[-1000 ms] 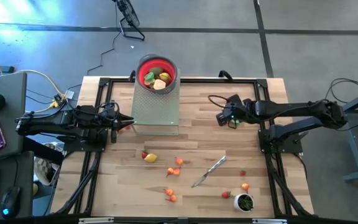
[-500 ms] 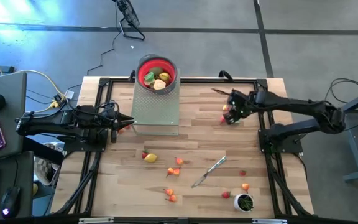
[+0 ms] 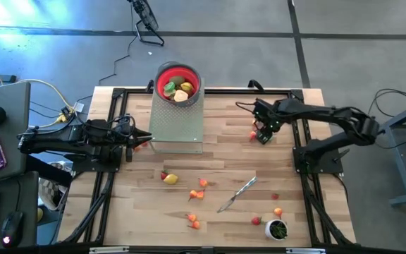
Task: Pick & Place Fruit
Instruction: Put the green half pear into the red strainer on the shelf
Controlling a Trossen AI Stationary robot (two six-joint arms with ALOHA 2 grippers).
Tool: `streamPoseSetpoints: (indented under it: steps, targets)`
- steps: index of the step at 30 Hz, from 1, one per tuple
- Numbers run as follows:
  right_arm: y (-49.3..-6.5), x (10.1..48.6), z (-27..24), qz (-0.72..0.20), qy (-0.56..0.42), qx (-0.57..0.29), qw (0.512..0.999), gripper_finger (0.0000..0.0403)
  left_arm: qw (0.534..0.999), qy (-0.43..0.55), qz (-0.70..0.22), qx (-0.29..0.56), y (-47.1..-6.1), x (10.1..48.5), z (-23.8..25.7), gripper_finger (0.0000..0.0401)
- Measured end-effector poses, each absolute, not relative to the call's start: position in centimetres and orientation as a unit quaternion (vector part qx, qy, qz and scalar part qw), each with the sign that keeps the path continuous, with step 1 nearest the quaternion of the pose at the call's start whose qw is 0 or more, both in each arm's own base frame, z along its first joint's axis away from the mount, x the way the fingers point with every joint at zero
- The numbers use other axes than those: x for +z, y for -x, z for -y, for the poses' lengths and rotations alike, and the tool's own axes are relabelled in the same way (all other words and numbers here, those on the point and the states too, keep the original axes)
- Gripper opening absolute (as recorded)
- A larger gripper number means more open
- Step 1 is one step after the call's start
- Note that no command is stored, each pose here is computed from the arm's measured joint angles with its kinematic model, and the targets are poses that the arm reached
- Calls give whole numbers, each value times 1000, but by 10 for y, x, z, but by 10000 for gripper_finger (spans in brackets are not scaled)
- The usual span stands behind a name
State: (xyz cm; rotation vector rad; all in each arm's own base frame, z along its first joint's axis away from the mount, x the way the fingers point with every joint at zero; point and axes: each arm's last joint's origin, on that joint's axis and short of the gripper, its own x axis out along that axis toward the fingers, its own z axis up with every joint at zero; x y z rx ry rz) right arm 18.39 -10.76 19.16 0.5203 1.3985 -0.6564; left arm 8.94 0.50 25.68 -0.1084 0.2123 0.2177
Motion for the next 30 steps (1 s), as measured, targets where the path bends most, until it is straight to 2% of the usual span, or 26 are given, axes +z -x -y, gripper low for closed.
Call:
streamPoseSetpoints:
  steps: [7, 13, 18, 30]
  targets:
    - [-190, 175, 110, -665, -216, -253, 668, 269, 987, 54, -105, 110, -89, 257, -5, 67]
    - [-192, 167, 115, -688, -166, -255, 659, 321, 987, 54, -105, 111, -89, 257, -5, 67]
    - [-193, 166, 119, -682, -167, -229, 674, 334, 987, 54, -105, 112, -89, 257, -5, 67]
    - [-188, 166, 135, -658, -199, -214, 694, 331, 987, 56, -104, 112, -89, 257, -5, 67]
